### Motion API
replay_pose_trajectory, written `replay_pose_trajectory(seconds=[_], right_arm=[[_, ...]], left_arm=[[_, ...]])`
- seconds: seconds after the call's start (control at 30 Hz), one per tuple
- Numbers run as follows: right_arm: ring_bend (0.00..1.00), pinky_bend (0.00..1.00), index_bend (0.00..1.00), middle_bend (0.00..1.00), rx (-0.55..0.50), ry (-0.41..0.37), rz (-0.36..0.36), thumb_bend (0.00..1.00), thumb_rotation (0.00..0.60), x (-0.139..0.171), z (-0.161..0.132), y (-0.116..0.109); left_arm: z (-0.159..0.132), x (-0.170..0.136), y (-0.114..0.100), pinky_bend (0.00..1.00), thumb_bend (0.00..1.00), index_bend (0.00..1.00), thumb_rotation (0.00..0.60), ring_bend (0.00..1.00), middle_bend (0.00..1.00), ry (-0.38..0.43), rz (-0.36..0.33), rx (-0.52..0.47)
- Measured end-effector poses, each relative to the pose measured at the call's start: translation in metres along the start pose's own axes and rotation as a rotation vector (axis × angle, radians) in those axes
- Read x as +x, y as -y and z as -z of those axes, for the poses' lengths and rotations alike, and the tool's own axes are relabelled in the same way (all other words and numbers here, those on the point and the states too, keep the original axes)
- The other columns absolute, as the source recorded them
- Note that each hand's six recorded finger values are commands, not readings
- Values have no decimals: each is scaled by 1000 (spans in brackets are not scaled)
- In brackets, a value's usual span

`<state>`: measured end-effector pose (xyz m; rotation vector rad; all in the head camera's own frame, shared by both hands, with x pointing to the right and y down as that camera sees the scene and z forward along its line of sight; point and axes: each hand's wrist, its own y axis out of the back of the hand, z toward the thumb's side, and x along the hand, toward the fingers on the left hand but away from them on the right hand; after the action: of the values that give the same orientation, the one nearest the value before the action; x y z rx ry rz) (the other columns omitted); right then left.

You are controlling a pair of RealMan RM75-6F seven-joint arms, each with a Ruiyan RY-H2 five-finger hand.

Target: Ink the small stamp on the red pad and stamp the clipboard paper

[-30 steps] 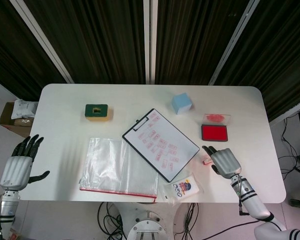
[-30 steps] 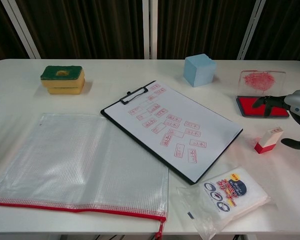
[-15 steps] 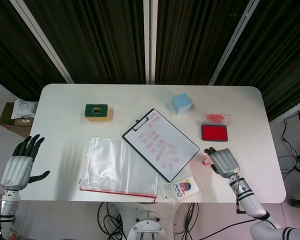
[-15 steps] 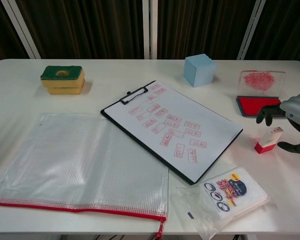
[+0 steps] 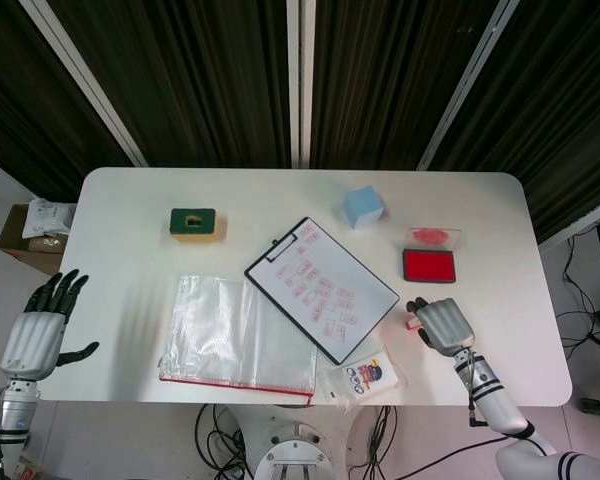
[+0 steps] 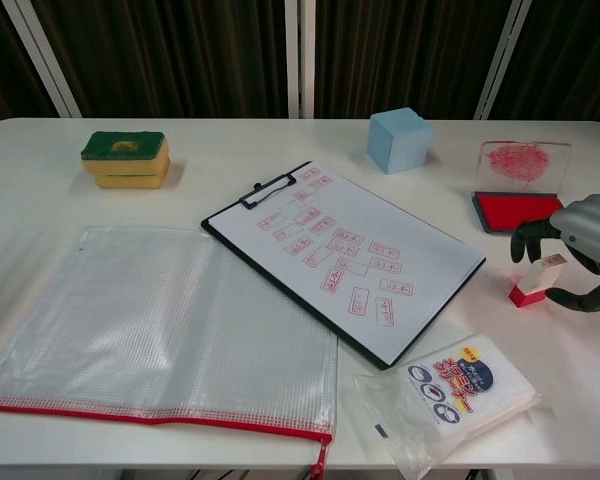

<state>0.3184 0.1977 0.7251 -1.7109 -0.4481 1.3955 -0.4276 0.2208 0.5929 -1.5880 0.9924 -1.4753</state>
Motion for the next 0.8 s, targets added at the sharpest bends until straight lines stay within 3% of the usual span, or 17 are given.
replay_pose_trajectory(seconds=[0.8], right_arm=[[690,931,441,458,-3,15,30,277,600,-3,-1,3]], left_arm=[[5,-1,10,147,98,79,578,30,45,-13,26,-7]])
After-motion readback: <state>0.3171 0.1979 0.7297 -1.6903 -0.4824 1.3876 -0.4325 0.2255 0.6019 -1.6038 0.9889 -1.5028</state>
